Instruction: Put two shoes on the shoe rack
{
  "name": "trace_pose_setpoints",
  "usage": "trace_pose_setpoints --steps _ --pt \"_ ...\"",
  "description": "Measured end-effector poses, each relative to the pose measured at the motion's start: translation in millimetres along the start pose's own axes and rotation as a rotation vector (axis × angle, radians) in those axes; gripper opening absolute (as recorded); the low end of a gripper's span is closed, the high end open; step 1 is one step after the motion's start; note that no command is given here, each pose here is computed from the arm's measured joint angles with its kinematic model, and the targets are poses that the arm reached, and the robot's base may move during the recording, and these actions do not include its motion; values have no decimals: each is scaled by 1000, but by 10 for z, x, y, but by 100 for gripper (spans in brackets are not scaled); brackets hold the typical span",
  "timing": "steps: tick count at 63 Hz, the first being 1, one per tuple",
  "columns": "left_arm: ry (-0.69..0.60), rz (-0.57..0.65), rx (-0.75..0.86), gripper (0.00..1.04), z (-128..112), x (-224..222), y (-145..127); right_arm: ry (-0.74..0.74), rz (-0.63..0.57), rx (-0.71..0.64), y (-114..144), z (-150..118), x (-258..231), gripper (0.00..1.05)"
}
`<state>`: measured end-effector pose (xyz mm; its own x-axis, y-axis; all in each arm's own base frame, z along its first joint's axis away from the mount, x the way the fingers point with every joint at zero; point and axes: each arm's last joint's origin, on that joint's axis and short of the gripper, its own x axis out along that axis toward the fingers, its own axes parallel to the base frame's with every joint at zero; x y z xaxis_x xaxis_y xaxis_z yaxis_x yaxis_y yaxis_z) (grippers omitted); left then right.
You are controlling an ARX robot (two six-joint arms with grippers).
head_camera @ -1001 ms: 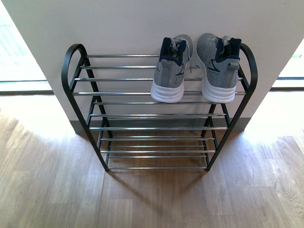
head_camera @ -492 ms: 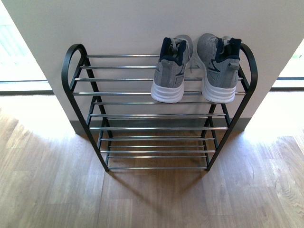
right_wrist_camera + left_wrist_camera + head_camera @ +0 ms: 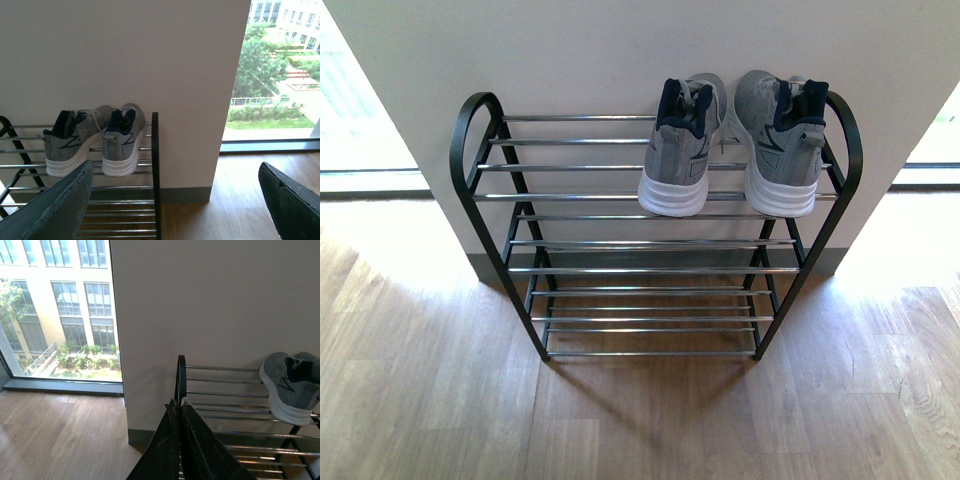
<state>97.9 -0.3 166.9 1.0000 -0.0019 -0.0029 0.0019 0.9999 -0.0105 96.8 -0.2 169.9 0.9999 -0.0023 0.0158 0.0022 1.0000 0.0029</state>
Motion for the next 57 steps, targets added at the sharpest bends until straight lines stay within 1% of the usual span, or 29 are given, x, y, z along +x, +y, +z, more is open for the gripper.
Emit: trace_pose_setpoints --steps 4,6,22,27,30,33,34,35,38,57 --pt "0 -1 0 1 0 0 0 -1 0 0 0 1 0 96" --pt "0 0 0 5 0 0 0 0 0 0 0 0 0 96" --pt "-1 -1 0 48 1 0 0 0 0 0 0 0 0 96" --pt "-1 -1 0 66 1 0 0 0 0 0 0 0 0 96" --pt "-1 -1 0 80 1 0 0 0 0 0 0 0 0 96" --pt "-1 -1 0 90 1 0 0 0 0 0 0 0 0 96" --pt "-1 0 0 95 1 0 0 0 0 0 0 0 0 96" --pt "-1 0 0 97 1 0 0 0 0 0 0 0 0 96" --pt "-1 -1 2 95 1 0 0 0 0 0 0 0 0 96" --pt "-1 -1 2 95 1 0 0 0 0 0 0 0 0 96"
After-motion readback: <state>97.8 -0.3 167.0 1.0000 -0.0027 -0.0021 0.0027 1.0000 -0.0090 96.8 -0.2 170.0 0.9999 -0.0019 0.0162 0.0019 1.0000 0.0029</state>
